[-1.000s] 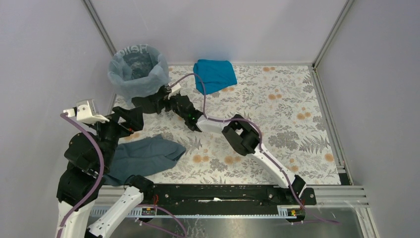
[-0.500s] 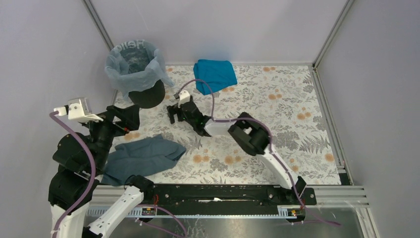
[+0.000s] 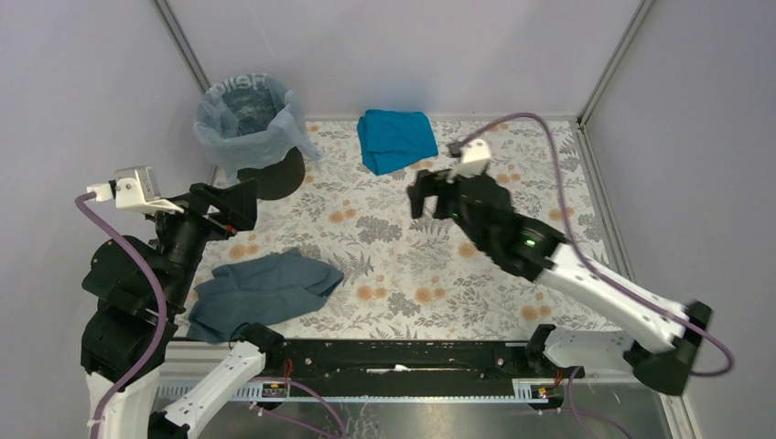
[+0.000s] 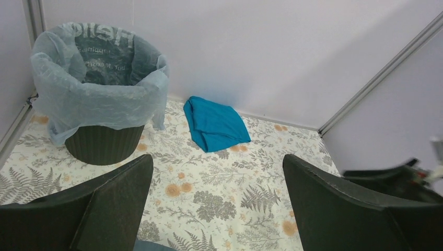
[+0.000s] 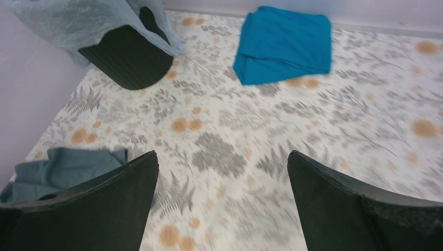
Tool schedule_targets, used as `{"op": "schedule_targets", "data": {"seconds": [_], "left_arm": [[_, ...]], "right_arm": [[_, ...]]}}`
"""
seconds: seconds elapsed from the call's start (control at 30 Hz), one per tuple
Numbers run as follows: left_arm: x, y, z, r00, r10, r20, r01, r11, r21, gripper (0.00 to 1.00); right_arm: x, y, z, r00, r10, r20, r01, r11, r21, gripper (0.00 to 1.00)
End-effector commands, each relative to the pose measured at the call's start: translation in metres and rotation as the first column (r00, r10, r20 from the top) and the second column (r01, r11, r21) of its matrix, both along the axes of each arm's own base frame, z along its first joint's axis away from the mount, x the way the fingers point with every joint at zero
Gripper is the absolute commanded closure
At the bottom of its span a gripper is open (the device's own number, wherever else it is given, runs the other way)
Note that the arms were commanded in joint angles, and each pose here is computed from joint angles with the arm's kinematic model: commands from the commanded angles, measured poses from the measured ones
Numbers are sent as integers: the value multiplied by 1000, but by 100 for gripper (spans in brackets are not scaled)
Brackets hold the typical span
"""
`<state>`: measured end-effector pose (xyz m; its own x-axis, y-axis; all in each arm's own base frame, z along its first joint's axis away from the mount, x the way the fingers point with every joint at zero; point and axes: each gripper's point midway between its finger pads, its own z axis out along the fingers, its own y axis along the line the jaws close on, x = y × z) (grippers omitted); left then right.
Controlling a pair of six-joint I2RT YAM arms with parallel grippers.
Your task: Put the trash bags into the trash bin
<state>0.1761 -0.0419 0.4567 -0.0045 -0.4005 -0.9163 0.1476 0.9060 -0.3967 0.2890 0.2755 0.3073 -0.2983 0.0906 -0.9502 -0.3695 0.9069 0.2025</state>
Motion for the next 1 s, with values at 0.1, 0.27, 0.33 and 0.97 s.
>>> {"op": "schedule_targets", "data": {"seconds": [0.1, 0.27, 0.33, 0.97], "left_arm": [[5, -4, 30, 997, -8, 81, 12, 999, -44, 1], [1, -7, 44, 994, -29, 103, 37, 997, -74, 1], [0, -5, 47, 994, -17, 109, 25, 997, -79, 1], [3, 11, 50, 991, 67, 116, -61, 996, -59, 1]], "right_arm": [[-79, -114, 48, 999, -38, -27, 37, 999, -21, 0], [-99, -153, 105, 992, -58, 109, 50, 996, 72, 0], [-100, -161, 117, 988, -74, 139, 64, 995, 77, 0], [-97, -169, 142, 962, -105, 253, 77, 990, 118, 0]]}}
